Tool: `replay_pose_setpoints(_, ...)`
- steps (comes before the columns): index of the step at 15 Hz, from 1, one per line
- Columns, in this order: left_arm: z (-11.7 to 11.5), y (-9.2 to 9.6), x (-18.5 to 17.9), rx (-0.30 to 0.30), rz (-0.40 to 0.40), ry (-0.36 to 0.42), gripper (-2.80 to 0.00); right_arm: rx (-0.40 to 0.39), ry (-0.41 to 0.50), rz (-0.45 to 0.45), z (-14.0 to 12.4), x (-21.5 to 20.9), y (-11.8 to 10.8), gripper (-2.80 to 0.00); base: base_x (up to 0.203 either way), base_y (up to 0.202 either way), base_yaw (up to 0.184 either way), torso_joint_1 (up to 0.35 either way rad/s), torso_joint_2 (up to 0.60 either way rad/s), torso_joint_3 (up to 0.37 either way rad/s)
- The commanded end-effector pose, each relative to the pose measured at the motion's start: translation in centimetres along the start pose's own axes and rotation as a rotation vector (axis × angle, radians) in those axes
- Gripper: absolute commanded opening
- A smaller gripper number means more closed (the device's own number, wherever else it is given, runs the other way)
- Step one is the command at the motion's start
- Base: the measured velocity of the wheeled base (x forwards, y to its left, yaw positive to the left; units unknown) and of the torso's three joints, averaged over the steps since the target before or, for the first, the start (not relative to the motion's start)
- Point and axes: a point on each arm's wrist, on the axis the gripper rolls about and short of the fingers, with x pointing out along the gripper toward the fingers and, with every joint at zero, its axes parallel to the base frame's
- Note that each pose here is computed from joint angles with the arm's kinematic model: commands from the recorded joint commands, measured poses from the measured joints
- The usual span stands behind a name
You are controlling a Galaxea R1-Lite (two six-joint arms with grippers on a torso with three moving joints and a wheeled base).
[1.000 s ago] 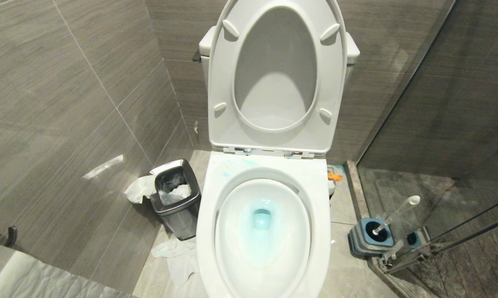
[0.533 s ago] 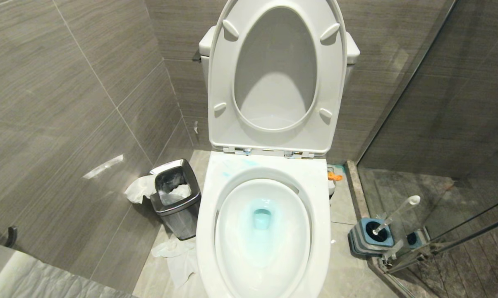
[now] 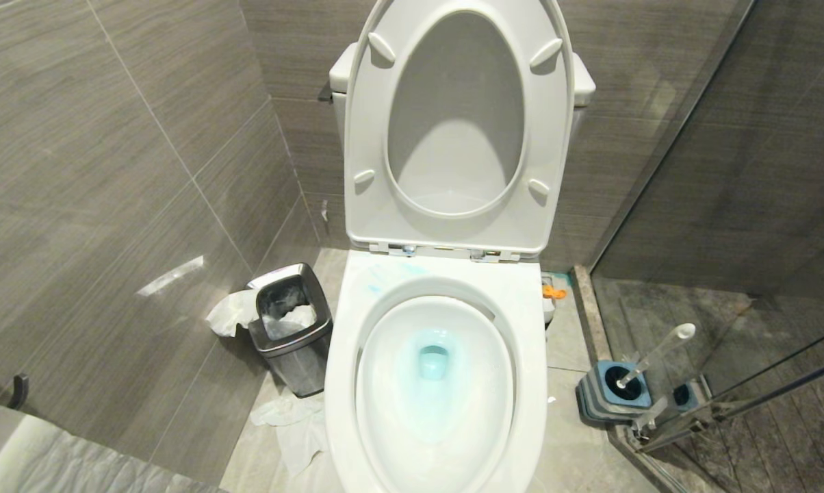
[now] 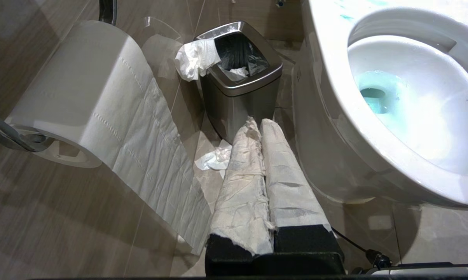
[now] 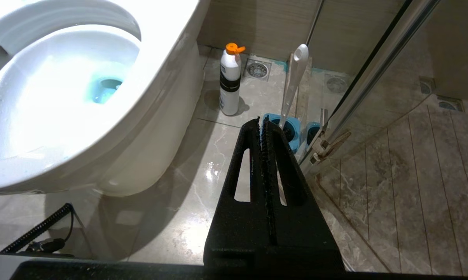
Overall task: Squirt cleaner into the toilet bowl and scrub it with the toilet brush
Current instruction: Flush the toilet
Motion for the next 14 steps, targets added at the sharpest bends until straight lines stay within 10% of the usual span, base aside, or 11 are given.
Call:
replay_pose_setpoints(1,-0.04,0.0,0.01,0.0,0.0,0.001,-2.8,0.022,0.001,-0.002,0.03,0.01,-0.01,-2.8,0.0,0.0,0.0,0.0,0.0,0.0)
replay_pose_setpoints(14,-0.04,0.0,0.01,0.0,0.0,0.001,-2.8,0.004,0.0,0.006,0.03,0.01,0.01,-2.8,0.0,0.0,0.0,0.0,0.0,0.0)
